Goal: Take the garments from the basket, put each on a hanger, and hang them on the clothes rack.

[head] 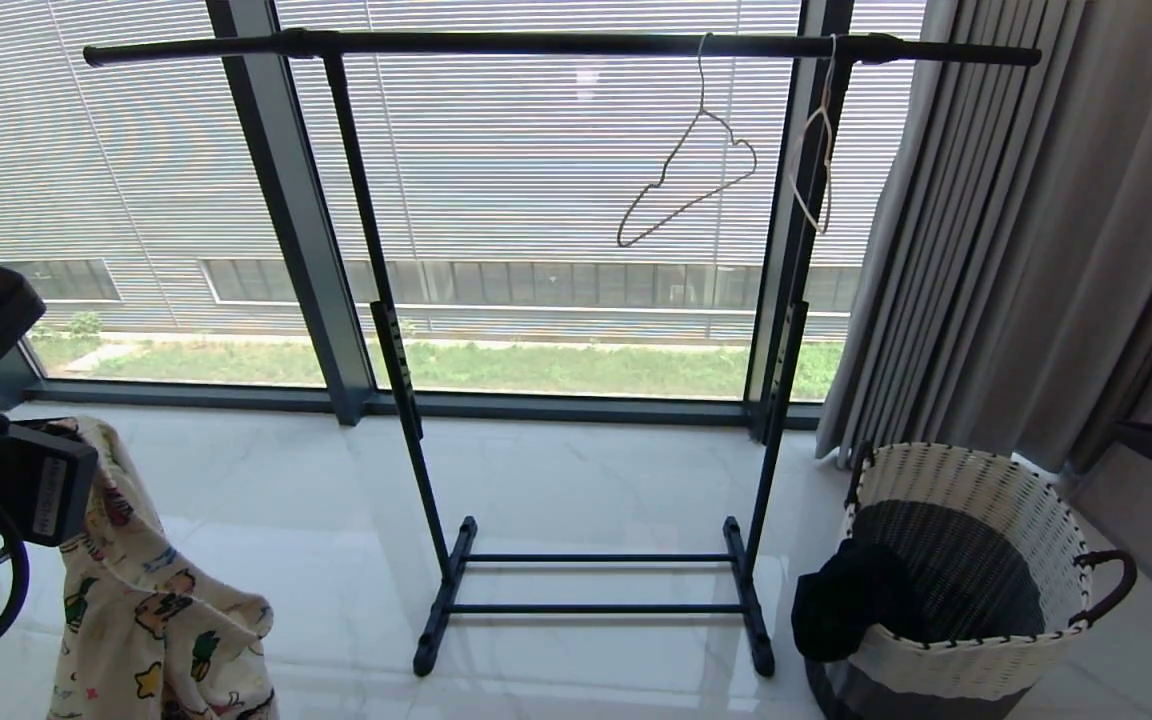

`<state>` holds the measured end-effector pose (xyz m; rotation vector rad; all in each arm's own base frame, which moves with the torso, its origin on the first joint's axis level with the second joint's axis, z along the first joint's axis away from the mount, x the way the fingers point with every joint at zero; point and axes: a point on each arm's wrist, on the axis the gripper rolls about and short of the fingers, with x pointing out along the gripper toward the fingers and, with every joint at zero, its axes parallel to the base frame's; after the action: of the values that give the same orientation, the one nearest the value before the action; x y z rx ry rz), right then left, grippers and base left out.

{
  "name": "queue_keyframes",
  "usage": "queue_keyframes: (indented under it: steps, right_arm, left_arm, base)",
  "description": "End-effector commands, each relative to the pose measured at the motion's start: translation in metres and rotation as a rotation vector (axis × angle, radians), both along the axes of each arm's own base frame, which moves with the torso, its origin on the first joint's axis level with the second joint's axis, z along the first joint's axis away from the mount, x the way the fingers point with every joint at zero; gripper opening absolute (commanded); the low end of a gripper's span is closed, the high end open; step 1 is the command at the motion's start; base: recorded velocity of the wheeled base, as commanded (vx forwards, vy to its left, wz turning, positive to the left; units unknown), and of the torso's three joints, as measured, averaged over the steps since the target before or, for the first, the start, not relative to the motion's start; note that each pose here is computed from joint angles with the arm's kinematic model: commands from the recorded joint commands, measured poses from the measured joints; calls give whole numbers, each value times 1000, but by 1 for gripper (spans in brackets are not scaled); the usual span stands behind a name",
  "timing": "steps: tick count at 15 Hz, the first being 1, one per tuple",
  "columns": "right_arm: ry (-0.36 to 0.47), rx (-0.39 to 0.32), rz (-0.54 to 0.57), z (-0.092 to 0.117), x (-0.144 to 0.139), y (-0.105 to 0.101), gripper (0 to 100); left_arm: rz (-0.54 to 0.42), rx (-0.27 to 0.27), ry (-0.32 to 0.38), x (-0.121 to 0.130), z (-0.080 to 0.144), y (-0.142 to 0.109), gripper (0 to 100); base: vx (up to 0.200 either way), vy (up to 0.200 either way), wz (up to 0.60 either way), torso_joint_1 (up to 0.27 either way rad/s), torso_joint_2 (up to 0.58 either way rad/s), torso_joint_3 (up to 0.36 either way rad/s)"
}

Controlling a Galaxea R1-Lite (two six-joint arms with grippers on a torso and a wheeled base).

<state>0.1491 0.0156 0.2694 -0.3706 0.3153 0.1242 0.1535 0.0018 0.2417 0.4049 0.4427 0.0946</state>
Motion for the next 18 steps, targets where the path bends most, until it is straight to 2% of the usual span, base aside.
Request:
queue_keyframes:
  steps: [1,3,6,8,18]
  right_arm:
    - [0,13,-6,1,0,0,100]
    - [10,75,-28,1,3,0,100]
    - [28,233,-89,5,18,1,100]
    - [50,282,-110,3,26,2,100]
    - [57,284,-112,1,31,3,100]
  left_arm:
    - [5,2,-7,-6,-3,1,0]
    - [31,2,-16,-1,-2,5,0]
    - [64,2,-27,3,-3,10,0]
    - [66,1,-29,3,-3,10,0]
    - [69,5,-54,2,1,10,0]
  base:
    - [0,0,0,115,-349,-232]
    - [0,0,0,149,-422,-271]
    - [0,0,0,176,-453,-273]
    - [0,0,0,190,-469,-276]
    - [0,0,0,216,-495,-279]
